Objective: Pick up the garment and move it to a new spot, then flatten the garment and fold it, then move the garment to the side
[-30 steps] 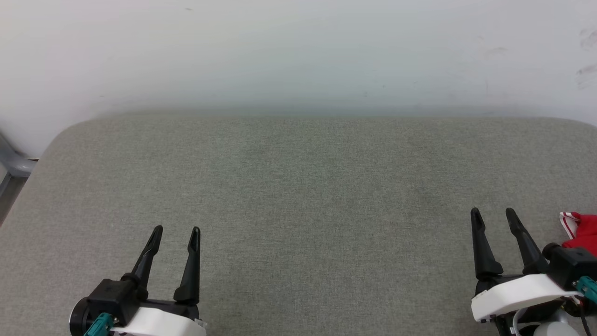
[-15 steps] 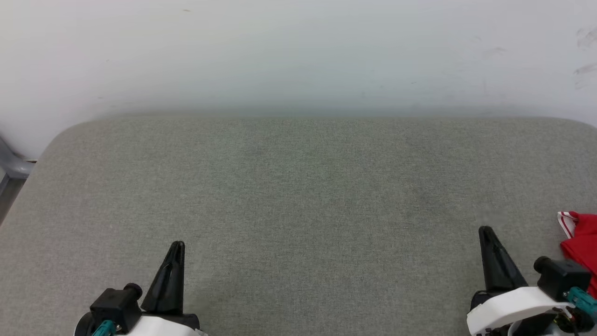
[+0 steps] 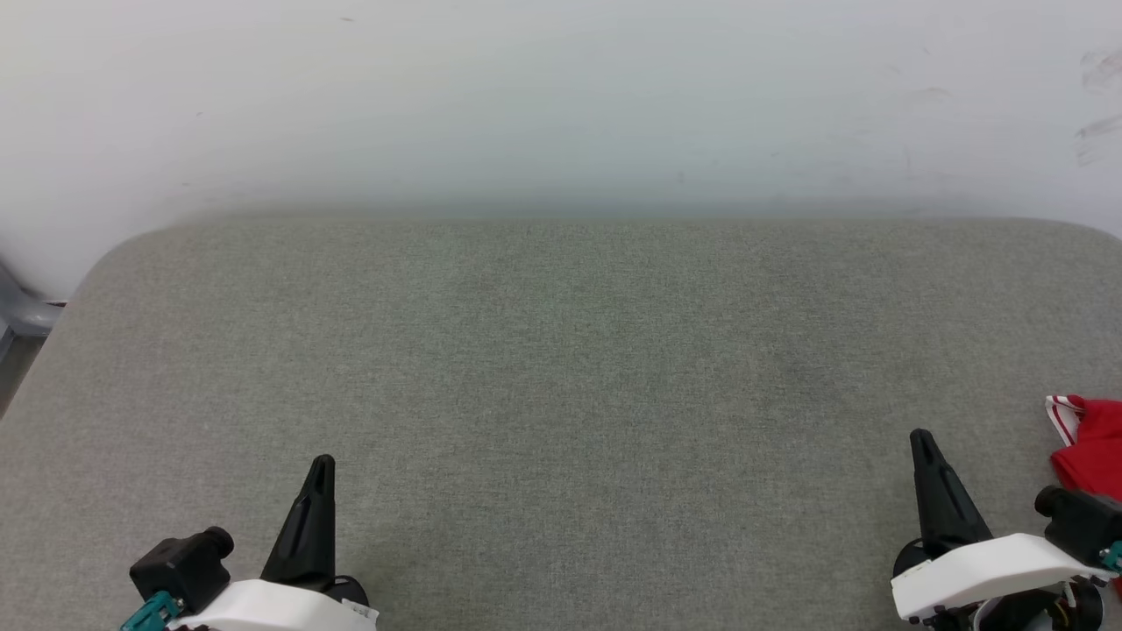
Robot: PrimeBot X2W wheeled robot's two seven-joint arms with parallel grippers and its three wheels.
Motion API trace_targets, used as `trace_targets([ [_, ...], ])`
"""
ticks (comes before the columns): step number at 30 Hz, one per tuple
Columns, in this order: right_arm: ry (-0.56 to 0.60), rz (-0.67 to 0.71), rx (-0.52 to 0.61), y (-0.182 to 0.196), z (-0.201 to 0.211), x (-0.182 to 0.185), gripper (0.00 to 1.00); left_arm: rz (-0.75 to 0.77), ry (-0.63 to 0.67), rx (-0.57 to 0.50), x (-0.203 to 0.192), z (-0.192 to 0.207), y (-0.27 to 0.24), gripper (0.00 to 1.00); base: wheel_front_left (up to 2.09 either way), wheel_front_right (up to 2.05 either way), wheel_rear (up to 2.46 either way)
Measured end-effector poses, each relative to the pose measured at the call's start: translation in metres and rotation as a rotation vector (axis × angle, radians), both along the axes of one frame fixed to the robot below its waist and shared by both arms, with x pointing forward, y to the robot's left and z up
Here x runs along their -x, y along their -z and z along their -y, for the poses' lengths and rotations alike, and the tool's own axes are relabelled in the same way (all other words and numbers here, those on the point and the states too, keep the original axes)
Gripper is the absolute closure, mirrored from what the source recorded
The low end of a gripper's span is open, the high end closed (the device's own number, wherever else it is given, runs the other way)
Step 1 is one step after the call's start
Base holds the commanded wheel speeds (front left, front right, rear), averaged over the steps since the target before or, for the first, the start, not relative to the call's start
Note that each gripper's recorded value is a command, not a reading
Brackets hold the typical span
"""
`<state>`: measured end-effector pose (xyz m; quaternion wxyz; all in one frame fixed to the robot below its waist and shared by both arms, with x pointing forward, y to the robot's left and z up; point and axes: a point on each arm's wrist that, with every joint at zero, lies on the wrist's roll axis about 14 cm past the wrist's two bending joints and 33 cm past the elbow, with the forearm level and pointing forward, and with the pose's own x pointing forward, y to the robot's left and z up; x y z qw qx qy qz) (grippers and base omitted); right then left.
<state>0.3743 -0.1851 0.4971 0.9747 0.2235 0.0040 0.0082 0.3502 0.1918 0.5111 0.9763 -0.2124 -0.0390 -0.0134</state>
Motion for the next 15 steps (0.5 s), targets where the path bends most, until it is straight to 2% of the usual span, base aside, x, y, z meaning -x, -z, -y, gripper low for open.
trace_targets([
  [15, 0.026, -0.022, -0.216, 0.002, 0.0055, -0.0018, 1.0, -0.041, -0.021, 0.216, -0.0059, -0.0073, 0.0063, 1.0, 0.0, 0.0, 0.0],
])
